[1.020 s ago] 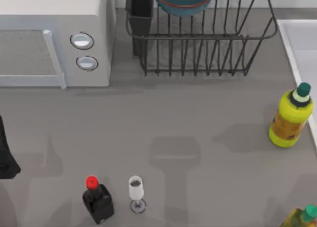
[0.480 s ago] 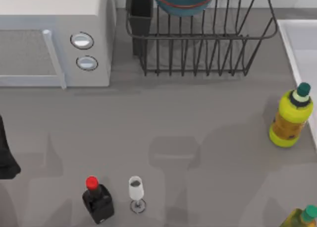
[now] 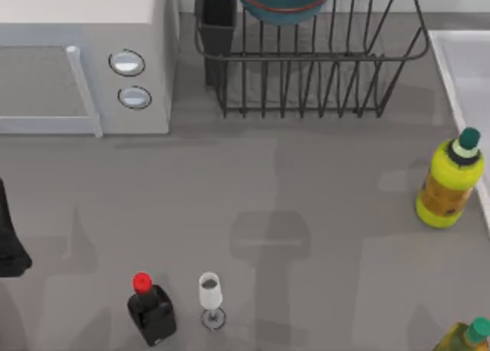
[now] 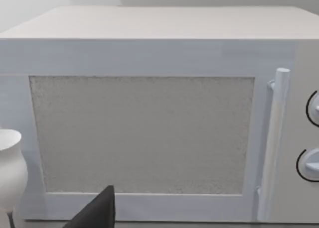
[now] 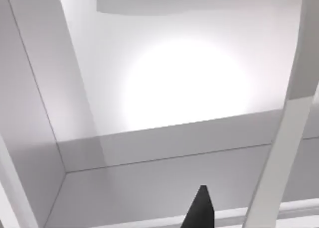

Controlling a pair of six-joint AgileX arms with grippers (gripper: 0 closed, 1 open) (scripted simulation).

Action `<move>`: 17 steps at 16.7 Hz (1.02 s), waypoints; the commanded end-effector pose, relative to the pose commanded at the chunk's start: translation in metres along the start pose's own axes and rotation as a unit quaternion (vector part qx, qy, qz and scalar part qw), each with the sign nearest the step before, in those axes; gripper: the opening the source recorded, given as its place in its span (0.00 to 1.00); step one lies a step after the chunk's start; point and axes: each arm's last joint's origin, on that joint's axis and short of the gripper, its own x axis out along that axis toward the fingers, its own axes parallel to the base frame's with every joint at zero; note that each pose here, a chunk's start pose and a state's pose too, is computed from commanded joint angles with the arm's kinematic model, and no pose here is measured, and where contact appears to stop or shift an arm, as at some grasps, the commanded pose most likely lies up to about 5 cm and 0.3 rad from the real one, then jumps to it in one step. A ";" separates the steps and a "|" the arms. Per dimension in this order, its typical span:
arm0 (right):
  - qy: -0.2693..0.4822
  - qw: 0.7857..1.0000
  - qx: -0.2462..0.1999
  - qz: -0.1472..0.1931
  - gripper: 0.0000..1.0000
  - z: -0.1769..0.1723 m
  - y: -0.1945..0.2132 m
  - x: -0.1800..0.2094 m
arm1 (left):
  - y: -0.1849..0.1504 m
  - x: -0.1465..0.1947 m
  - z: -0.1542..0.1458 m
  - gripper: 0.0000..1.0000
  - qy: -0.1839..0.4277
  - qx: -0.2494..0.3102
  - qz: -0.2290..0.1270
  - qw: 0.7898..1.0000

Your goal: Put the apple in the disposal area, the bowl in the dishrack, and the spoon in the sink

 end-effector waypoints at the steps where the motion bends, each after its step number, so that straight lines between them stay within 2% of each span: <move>1: 0.000 1.000 0.002 -0.005 0.00 0.008 -0.008 0.003 | 0.000 0.000 0.000 1.00 0.000 0.000 0.000 1.000; 8: -0.001 1.000 0.012 -0.003 0.00 0.055 -0.035 0.036 | 0.000 0.000 0.000 1.00 0.000 0.000 0.000 1.000; 17: -0.001 1.000 0.016 -0.007 0.00 0.055 -0.037 0.040 | 0.000 0.000 0.000 1.00 0.000 0.000 0.000 1.000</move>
